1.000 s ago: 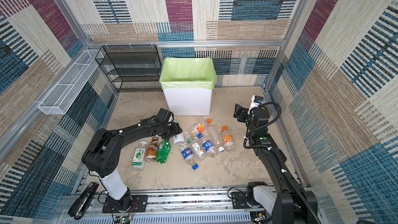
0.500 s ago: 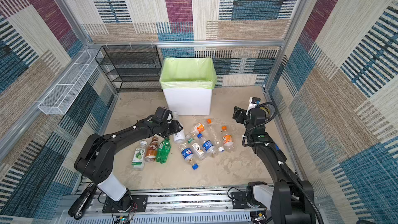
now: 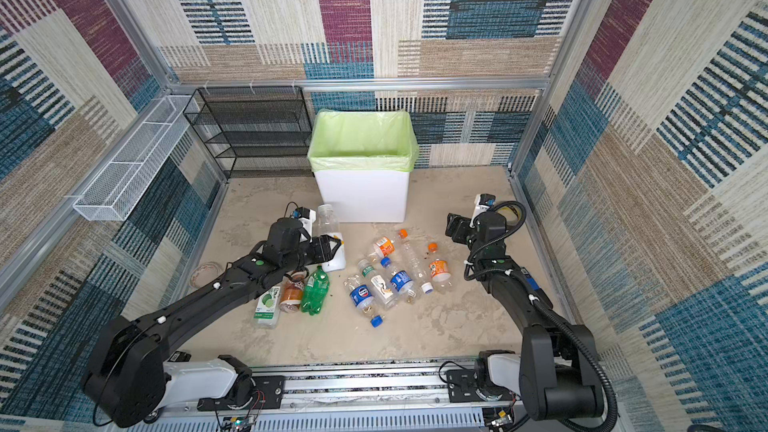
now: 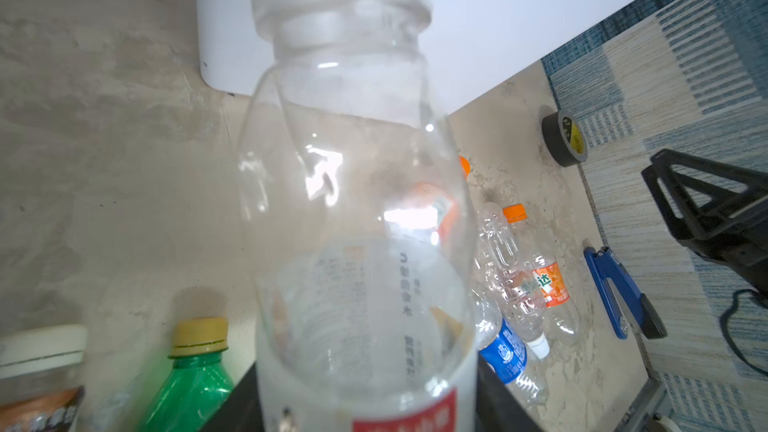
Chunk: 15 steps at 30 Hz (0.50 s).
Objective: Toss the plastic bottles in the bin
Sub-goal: 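Lift the white-capped bottle with the left gripper over the bin and release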
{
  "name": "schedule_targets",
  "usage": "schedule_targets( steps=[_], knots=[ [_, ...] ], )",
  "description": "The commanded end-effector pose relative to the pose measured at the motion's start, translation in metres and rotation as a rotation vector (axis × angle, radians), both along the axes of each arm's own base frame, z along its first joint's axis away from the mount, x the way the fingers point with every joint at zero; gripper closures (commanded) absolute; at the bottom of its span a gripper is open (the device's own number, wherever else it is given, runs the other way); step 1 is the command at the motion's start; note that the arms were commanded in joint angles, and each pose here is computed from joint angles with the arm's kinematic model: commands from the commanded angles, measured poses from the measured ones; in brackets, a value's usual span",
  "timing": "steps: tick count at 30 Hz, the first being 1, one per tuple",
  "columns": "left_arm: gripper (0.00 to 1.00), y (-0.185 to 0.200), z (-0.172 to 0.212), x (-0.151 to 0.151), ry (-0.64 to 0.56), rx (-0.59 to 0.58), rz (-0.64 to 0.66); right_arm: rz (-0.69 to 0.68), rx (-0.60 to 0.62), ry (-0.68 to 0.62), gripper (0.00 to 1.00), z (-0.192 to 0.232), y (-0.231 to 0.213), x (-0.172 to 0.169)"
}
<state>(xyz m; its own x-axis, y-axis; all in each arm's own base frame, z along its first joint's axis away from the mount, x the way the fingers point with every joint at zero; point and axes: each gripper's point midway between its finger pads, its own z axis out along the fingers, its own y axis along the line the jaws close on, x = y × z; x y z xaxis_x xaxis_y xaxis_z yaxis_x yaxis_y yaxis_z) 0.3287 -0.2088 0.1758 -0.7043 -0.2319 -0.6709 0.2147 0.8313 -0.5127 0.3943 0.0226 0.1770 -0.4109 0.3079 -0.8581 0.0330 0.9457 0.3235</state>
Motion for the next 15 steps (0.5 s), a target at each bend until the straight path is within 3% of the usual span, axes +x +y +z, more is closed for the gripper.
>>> schedule_targets(
  steps=[1,15],
  knots=[
    [0.44,0.008,0.039,0.006,-0.216,0.001,0.019,0.008,-0.008,-0.055,0.15,0.010,0.001,0.006],
    [0.46,0.062,0.174,-0.042,-0.782,-0.013,0.129,0.056,-0.030,-0.084,0.15,0.011,0.007,0.006]
  ],
)
